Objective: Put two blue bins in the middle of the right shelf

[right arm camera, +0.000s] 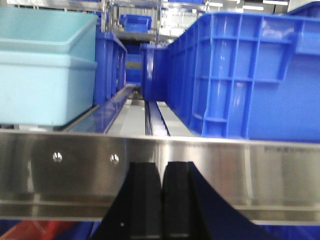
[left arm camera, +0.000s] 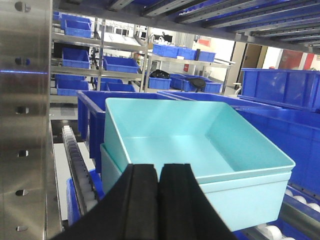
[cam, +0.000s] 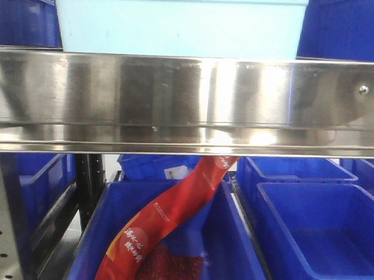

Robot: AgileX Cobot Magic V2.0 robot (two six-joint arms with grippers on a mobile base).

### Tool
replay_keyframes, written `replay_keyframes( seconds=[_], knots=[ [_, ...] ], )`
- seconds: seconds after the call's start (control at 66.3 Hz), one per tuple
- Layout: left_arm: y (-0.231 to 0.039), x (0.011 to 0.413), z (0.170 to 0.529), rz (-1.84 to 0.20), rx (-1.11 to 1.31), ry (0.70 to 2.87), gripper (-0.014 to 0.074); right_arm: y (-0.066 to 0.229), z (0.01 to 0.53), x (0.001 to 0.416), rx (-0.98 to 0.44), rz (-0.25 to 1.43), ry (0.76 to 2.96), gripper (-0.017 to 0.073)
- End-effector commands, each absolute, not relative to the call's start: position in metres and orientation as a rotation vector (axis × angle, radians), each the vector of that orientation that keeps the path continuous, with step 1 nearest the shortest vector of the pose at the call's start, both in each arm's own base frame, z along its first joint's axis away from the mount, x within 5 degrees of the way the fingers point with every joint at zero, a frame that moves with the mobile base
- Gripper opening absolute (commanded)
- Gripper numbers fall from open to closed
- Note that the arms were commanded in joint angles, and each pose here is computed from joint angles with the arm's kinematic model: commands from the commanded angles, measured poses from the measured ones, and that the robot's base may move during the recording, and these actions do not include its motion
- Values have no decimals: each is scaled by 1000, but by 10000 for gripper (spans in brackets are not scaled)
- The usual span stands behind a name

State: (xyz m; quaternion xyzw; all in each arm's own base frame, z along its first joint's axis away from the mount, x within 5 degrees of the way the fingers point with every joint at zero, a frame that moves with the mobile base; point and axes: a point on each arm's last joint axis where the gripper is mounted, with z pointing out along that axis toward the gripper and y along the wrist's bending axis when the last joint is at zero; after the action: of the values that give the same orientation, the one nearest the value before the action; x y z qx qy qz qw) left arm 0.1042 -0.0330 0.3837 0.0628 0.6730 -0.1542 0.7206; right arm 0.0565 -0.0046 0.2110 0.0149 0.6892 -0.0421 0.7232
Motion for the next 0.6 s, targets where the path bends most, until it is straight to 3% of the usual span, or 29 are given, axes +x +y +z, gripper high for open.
replay_keyframes(
  seconds=[0.0,0.588],
  knots=[
    [-33,102,386,-343,145,1461,-111,-4,206,56,38,-78,1563,-163],
    [-33,102,386,-343,145,1459,-111,-4,210,56,32,-74,1518,-163]
  ],
)
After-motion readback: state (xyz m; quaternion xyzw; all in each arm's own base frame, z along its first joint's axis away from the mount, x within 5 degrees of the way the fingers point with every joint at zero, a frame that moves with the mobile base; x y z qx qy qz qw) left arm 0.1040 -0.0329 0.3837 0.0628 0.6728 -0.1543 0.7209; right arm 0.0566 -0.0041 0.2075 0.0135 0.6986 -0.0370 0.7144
